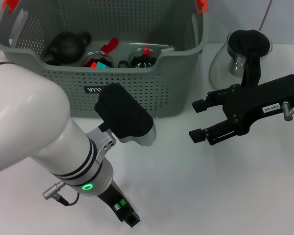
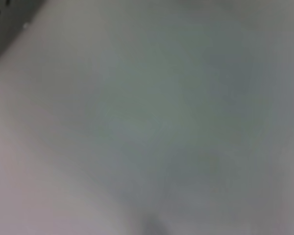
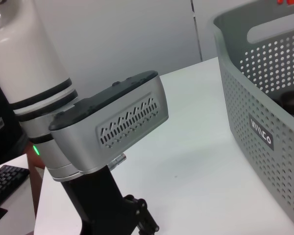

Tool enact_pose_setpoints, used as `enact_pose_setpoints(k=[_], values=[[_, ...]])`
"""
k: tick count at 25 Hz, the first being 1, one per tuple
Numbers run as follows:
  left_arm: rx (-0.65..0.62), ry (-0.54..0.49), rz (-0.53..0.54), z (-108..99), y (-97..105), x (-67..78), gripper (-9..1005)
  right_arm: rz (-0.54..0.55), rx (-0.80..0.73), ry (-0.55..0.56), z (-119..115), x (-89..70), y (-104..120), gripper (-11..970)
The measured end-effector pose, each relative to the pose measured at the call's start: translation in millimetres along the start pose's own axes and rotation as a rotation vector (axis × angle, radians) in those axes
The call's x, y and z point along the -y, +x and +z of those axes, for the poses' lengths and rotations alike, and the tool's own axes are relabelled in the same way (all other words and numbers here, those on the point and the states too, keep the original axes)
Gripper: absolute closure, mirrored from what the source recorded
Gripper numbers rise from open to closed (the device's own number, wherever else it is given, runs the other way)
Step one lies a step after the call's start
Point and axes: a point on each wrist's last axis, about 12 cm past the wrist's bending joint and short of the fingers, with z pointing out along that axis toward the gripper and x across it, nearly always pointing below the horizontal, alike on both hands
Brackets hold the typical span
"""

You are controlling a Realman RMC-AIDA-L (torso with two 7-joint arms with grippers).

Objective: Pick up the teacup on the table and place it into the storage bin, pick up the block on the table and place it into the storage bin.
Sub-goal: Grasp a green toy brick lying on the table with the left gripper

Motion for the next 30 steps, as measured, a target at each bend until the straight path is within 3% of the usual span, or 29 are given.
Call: enact_pose_setpoints(k=[23, 28, 30], values=[[-0.018, -0.03, 0.01, 3.1, -1.4, 2.8, 245, 0.009, 0.015, 0.008, -2.7, 0.2, 2.4, 31], [-0.024, -0.029, 0.017, 2.5, -0.8, 3.6, 287, 0.009, 0.016, 0.009, -2.9, 0.3, 2.3, 31], [-0.026, -0.029, 0.018, 2.4, -0.7, 3.7, 428, 0.008, 0.017, 0.009, -2.9, 0.3, 2.2, 31]])
